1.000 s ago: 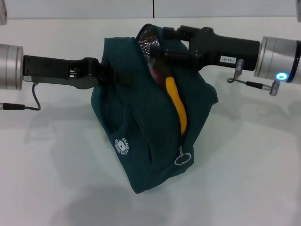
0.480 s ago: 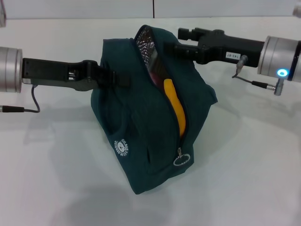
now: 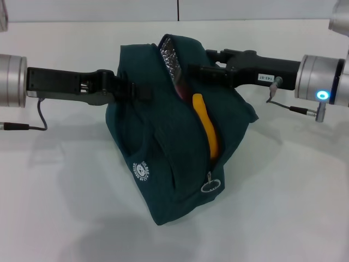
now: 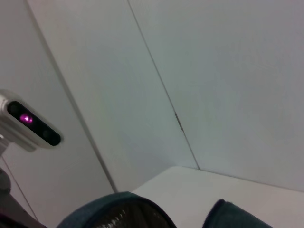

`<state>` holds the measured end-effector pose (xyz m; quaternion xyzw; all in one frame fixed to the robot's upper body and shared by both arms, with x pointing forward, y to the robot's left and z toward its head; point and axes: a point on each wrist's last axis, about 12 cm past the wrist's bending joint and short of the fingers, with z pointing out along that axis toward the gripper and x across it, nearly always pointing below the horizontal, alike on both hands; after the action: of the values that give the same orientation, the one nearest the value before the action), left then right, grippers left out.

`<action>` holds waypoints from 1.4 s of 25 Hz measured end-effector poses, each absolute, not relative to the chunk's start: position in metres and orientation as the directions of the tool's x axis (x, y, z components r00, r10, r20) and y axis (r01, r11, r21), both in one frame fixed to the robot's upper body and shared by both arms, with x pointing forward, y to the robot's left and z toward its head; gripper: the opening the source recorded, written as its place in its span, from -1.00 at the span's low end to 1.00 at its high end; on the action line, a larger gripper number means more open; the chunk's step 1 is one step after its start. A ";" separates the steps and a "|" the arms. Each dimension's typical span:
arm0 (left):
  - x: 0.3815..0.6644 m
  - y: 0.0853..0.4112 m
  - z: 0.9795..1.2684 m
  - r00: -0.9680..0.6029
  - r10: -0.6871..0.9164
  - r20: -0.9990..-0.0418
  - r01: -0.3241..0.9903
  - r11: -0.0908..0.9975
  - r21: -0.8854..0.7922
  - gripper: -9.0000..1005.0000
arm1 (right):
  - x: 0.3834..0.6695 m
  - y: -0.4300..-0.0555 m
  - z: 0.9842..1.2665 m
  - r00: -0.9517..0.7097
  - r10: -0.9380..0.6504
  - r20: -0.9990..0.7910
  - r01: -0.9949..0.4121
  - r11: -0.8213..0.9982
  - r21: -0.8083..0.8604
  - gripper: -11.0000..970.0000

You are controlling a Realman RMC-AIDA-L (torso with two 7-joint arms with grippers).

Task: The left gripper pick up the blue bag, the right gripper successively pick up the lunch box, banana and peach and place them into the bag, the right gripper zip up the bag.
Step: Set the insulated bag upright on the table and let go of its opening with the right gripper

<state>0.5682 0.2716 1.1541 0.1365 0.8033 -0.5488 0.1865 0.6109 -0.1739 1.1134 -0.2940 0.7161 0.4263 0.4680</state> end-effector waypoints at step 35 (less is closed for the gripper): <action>0.566 0.271 1.152 -0.897 0.016 -0.442 0.417 0.361 -0.834 -0.82 | 0.602 -0.179 1.100 -0.540 0.086 -0.837 -0.712 0.484 0.509 -0.09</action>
<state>0.5664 0.2711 1.1515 0.1345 0.8044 -0.5491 0.1828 0.6019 -0.1790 1.0997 -0.2097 0.7457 0.4625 0.4313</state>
